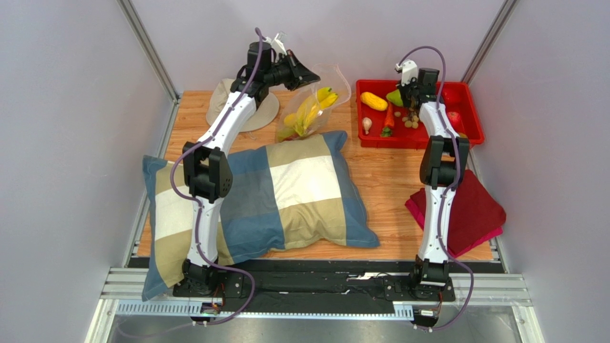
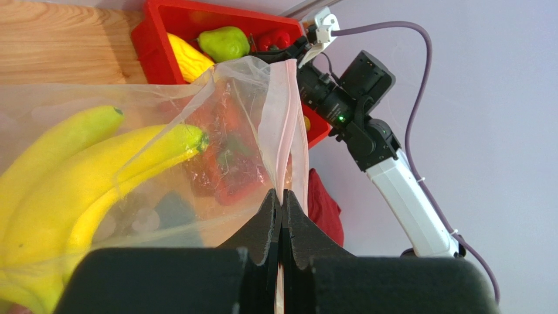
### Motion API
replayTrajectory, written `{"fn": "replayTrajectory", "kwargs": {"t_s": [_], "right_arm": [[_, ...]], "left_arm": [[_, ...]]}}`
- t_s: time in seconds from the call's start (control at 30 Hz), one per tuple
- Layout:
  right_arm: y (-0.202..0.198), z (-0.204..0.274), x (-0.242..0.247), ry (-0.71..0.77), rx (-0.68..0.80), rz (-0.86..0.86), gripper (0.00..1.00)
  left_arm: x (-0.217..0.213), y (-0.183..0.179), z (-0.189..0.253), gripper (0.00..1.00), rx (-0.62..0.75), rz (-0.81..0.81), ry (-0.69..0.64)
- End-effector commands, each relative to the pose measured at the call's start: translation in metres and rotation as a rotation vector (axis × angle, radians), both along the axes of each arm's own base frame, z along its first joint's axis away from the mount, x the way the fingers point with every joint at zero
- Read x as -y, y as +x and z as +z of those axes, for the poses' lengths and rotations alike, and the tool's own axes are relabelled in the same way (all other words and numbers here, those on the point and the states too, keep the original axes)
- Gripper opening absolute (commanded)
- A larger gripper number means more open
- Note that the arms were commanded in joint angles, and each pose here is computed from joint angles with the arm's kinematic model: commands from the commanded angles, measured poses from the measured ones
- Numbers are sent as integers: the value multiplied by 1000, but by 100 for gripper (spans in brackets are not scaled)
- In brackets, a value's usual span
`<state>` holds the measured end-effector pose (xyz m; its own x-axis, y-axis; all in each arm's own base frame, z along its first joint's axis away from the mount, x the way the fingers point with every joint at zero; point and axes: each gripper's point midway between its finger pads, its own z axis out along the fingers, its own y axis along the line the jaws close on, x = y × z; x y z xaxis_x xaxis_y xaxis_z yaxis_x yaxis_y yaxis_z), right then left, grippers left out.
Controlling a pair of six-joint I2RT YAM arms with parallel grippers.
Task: Place the food in the zip-top bag and seal the zipper
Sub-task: Pick up the fake fruit from the bin, then place the fake fruit in the zipper food storage bag.
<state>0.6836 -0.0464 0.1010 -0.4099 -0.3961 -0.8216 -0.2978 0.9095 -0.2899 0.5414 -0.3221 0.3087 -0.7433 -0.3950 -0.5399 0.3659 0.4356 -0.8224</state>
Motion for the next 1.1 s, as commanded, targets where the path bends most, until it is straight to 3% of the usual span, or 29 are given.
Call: {"fn": "replayTrajectory", "kwargs": {"t_s": [0.0,0.2,0.4,0.8,1.07], "right_arm": [[7,66,4,-32,139,-13,0],[-2,143,10,3,277,-46,0],[-20,214,3,122,399,-40,0],[-121,419,-105,698,697,290,0],[-176,463,-184,968,652,508,0]], "left_arm": [[3,-10,49,0,112,-41,-43],[5,-20,71,0,135,-72,-110],[4,-10,45,0,47,-45,-128],[3,-7,35,0,34,-44,-118],[3,-9,41,0,42,-49,-124]]}}
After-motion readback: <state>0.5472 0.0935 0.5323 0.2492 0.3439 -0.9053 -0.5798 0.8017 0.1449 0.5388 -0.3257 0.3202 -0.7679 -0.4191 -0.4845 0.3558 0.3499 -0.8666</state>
